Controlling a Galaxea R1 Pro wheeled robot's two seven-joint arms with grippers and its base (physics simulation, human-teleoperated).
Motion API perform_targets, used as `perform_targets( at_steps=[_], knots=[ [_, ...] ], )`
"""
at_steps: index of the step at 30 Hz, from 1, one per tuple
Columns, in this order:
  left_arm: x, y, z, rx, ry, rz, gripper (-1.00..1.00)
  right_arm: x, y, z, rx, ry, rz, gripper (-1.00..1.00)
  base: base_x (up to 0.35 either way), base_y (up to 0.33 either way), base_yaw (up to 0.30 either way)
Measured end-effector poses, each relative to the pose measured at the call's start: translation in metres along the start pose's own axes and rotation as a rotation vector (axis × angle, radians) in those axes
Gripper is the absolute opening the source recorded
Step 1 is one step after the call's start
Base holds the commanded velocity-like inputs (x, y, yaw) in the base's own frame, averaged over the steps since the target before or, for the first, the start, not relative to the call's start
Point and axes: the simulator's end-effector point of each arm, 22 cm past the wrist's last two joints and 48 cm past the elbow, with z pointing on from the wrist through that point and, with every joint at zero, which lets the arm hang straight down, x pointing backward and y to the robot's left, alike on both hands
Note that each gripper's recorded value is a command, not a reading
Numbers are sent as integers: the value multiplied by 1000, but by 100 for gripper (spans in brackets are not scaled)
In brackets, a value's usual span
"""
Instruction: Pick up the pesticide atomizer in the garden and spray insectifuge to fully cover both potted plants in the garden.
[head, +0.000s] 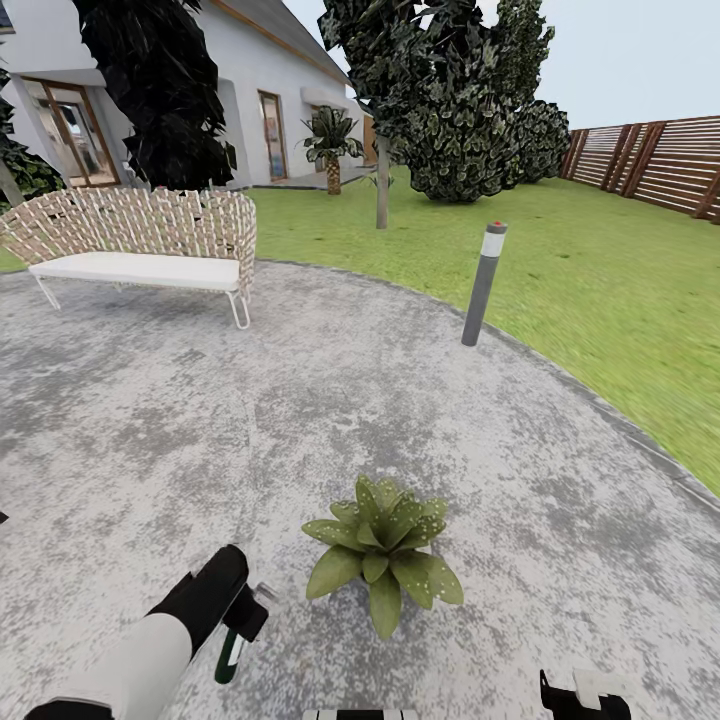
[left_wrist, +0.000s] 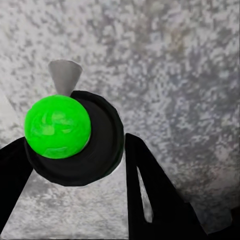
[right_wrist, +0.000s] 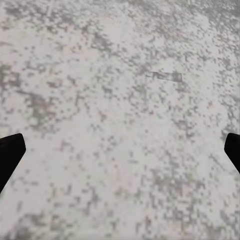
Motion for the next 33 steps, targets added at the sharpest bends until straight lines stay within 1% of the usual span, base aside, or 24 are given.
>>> perform_targets(
  at_steps=[2,3,4,6,8,10,11,14,16,18,20,22,26,29,31,33],
  knots=[
    [15,19,2,-14,19,-17,-100,0,0,0,0,0,0,100,0,0,0],
    [18,20,3,-6,20,-23,-100,0,0,0,0,0,0,100,0,0,0],
    [17,18,4,7,8,-19,-100,0,0,0,0,0,0,100,0,0,0],
    [7,9,4,37,-34,13,-100,0,0,0,0,0,0,100,0,0,0],
    [-12,-7,-1,56,-67,41,-100,0,0,0,0,0,0,100,0,0,0],
    [-22,-16,-5,59,-71,54,-100,0,0,0,0,0,0,100,0,0,0],
    [-27,-18,-9,58,-68,48,-100,0,0,0,0,0,0,100,0,0,0],
    [-40,-13,-25,35,-60,23,-100,0,0,0,0,0,0,100,0,0,0],
    [-42,-11,-27,28,-55,17,-100,0,0,0,0,0,0,100,0,0,0],
    [-38,-6,-26,11,-47,15,-100,0,0,0,0,0,0,100,0,0,0],
    [-32,5,-22,-36,-38,14,-100,0,-1,0,2,0,-1,100,0,0,0],
    [-30,10,-20,-63,-34,13,-100,0,-3,0,4,0,-2,100,0,0,0],
    [-23,12,-16,-71,-25,12,-100,-1,-6,1,7,-2,-4,100,0,0,0],
    [-16,14,-12,-69,-19,2,-100,-2,-8,1,12,-5,-3,100,0,0,0],
    [-19,14,-12,-68,-36,7,-100,-2,-11,2,16,-6,-2,100,0,0,0],
    [-24,15,-13,-70,-58,16,-100,-15,-26,6,42,-32,-5,100,0,0,0]
  ],
)
